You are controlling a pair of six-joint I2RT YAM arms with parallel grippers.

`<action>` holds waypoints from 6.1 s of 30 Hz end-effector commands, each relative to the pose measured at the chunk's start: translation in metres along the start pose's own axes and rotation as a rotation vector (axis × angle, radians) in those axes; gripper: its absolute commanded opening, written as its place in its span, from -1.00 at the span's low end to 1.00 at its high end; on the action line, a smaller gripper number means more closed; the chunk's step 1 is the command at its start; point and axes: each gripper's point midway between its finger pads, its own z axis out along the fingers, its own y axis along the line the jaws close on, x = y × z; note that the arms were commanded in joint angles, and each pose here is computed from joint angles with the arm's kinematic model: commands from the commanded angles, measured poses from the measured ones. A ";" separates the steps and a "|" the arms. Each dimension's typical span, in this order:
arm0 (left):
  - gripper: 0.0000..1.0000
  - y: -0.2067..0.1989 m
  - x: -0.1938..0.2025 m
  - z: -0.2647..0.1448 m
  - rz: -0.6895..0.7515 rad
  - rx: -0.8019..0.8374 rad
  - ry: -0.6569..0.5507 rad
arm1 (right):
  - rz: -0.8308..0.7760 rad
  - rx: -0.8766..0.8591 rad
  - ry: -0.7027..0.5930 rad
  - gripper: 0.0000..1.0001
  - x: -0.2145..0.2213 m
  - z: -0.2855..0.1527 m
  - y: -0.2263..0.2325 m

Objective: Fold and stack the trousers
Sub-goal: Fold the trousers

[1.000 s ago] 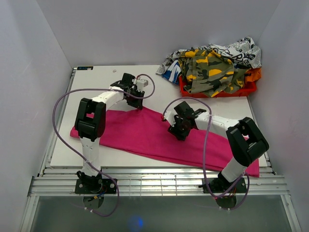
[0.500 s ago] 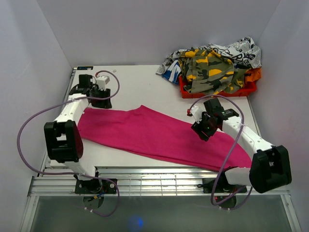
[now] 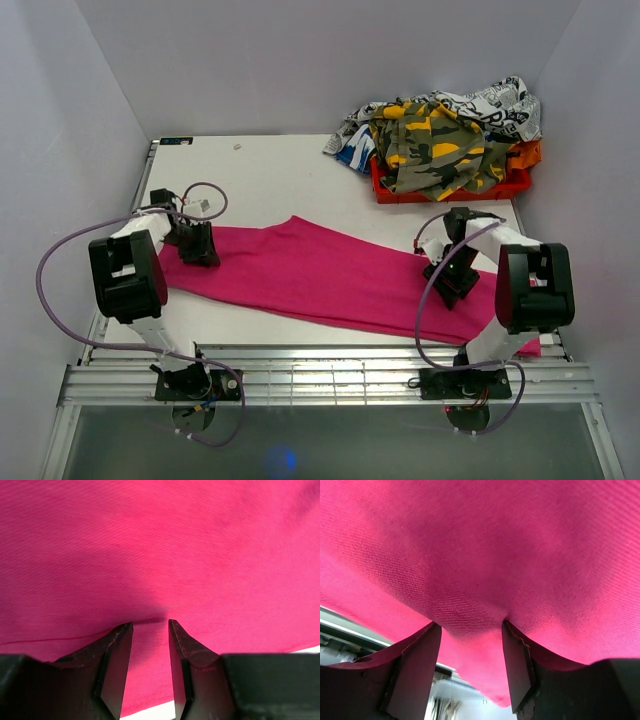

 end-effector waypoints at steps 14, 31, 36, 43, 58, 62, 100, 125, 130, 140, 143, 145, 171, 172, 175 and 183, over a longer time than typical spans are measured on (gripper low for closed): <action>0.03 0.057 -0.027 -0.044 -0.032 -0.117 -0.102 | 0.091 0.113 -0.393 0.31 -0.079 -0.083 -0.055; 0.23 0.044 -0.029 -0.105 0.115 -0.235 -0.234 | 0.671 0.041 -0.426 0.19 0.057 -0.064 -0.133; 0.24 0.044 -0.027 -0.110 0.103 -0.240 -0.238 | 0.706 0.022 -0.412 0.18 0.064 -0.046 -0.136; 0.24 0.045 -0.019 -0.112 0.082 -0.253 -0.234 | 0.709 0.007 -0.398 -0.15 0.067 -0.030 -0.132; 0.33 0.112 0.018 -0.152 -0.071 -0.241 -0.256 | 0.702 0.056 -0.350 -0.60 0.081 -0.032 -0.138; 0.34 0.126 0.027 -0.150 -0.110 -0.225 -0.246 | 0.701 0.044 -0.325 0.01 0.084 -0.025 -0.135; -1.00 0.180 0.048 -0.073 -0.307 -0.208 -0.106 | 0.662 0.138 -0.247 -0.84 0.117 -0.024 -0.151; -0.78 0.158 0.042 -0.086 -0.291 -0.144 -0.146 | 0.780 -0.151 -0.348 -0.23 0.081 0.011 -0.112; -0.77 0.151 0.041 -0.089 -0.273 -0.125 -0.158 | 0.753 -0.102 -0.396 -0.84 0.080 -0.019 -0.125; -0.72 0.126 0.035 -0.111 -0.160 -0.126 -0.234 | 0.630 0.041 -0.506 -0.85 0.091 -0.109 -0.142; -0.70 0.119 0.034 -0.116 -0.123 -0.133 -0.250 | 0.588 -0.007 -0.585 -0.85 0.074 -0.129 -0.127; -0.69 0.113 0.035 -0.116 -0.104 -0.138 -0.248 | 0.558 -0.057 -0.625 -0.85 0.061 -0.141 -0.110; -0.70 0.104 0.064 -0.080 -0.182 -0.068 -0.164 | -0.048 -0.557 -0.793 -0.85 -0.204 -0.138 0.127; -0.70 0.104 0.065 -0.078 -0.185 -0.066 -0.158 | -0.053 -0.565 -0.791 -0.84 -0.209 -0.136 0.131; -0.68 0.104 0.069 -0.073 -0.202 -0.053 -0.142 | -0.088 -0.588 -0.778 -0.85 -0.232 -0.127 0.150; -0.62 0.099 0.078 -0.065 -0.226 -0.027 -0.117 | -0.147 -0.640 -0.750 -0.85 -0.280 -0.110 0.190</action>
